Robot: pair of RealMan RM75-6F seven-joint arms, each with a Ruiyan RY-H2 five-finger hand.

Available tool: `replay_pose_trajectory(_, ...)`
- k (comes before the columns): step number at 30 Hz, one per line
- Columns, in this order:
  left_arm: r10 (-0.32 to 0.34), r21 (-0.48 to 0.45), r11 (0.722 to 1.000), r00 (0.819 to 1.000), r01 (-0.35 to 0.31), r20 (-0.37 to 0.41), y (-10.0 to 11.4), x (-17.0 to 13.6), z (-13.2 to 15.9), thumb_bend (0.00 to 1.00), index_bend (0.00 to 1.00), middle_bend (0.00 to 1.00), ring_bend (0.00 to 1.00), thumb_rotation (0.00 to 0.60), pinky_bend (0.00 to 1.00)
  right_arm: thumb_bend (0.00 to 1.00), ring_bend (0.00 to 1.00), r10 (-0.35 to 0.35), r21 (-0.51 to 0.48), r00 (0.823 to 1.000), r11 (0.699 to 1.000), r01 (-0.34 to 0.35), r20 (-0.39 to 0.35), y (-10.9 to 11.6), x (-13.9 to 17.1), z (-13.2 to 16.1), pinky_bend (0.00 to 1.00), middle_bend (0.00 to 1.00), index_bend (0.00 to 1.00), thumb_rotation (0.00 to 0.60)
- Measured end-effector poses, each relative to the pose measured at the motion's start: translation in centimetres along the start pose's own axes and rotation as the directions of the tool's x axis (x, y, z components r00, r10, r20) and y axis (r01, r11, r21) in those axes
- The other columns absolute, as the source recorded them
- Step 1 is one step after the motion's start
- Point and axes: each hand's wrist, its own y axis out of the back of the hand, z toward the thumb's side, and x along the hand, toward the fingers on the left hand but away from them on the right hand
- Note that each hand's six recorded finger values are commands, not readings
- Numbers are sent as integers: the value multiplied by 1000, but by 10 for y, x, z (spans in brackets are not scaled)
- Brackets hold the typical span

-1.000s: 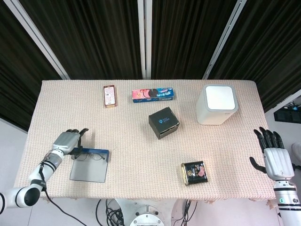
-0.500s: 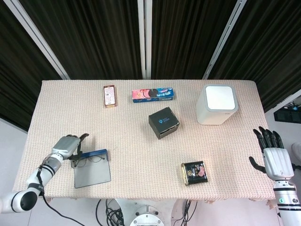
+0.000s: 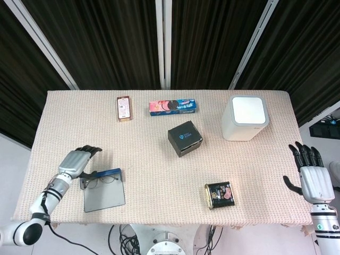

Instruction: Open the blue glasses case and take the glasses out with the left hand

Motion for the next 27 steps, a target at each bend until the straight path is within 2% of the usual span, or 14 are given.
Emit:
replay_pose_trajectory(4,14,-42,999,1000,-14,12,-5,-3,3,305,208,133,37,600,183,229,0,-8,0,1000,1000,8,0,4,-1,0,0,0,0,600)
replay_pose_trajectory(9,2,-77,997,1000,-1,22,-16,-5,10,301,225,135,33,600,183,229,0,-6,-1,1000,1000,6,0,5,-4,1,0,0,0,600)
replay_pose_trajectory(14,-3,-82,997,1000,4,10,-27,-3,12,302,215,222,33,600,184,229,0,-6,-3,1000,1000,6,-12,6,-4,5,0,0,0,600)
replay_pose_trajectory(27,39,-128,991,999,-38,7,-39,1,14,312,176,312,63,600,184,234,0,7,0,1000,1000,-7,-3,3,-3,3,0,0,0,600)
